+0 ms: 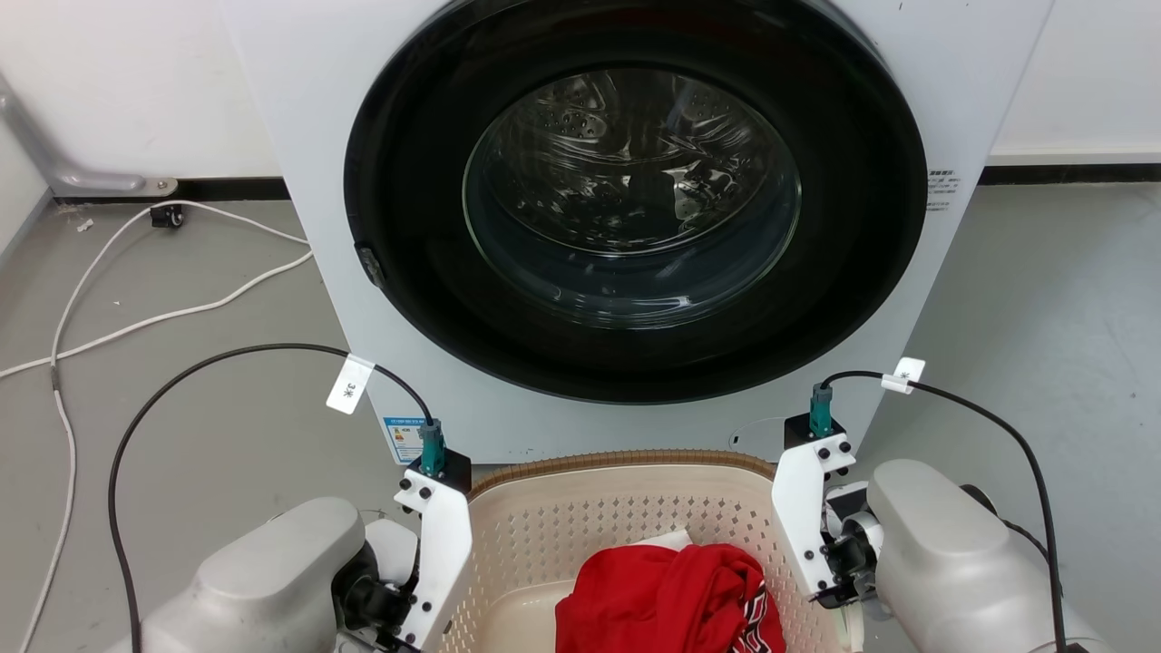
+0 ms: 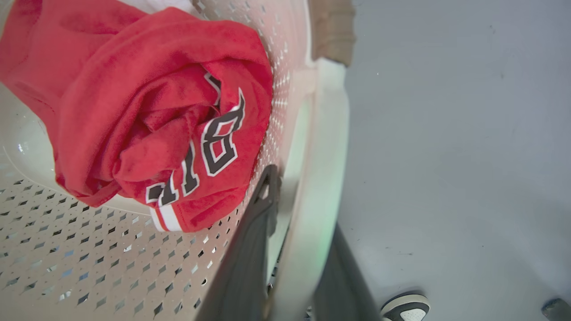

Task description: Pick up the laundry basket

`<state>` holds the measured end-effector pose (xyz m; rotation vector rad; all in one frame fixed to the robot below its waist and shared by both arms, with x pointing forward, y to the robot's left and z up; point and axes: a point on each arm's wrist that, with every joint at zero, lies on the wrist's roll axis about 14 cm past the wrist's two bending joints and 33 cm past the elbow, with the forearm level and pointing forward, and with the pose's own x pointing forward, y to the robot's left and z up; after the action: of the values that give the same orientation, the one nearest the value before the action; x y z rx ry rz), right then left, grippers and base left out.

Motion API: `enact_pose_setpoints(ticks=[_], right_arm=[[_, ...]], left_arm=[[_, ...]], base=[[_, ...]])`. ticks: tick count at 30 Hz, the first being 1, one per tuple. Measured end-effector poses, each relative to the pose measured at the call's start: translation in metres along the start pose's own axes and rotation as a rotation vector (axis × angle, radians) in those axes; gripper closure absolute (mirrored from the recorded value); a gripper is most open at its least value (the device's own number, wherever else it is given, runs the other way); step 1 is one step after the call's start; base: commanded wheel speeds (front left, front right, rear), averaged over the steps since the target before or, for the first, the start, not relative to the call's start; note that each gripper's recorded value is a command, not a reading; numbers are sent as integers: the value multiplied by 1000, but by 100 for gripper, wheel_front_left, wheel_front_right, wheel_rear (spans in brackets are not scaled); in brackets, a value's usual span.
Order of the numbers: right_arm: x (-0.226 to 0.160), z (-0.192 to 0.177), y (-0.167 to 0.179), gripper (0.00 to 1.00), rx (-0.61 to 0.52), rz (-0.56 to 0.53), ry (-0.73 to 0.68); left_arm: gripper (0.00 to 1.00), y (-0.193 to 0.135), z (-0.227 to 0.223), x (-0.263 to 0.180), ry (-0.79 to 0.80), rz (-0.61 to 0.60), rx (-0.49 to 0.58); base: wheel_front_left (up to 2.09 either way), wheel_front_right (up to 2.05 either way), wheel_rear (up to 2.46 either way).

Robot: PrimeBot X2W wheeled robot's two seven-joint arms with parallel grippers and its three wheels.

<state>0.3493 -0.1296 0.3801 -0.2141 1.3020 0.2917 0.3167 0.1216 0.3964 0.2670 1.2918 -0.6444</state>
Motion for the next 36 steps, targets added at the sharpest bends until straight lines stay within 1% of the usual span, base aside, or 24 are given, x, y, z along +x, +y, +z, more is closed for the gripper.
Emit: enact_pose_setpoints(ticks=[36], right_arm=[[0,0,-1,100,15,6,-24]], left_arm=[[100,-1,5,-2,-4,11,31]], base=[[0,0,0]])
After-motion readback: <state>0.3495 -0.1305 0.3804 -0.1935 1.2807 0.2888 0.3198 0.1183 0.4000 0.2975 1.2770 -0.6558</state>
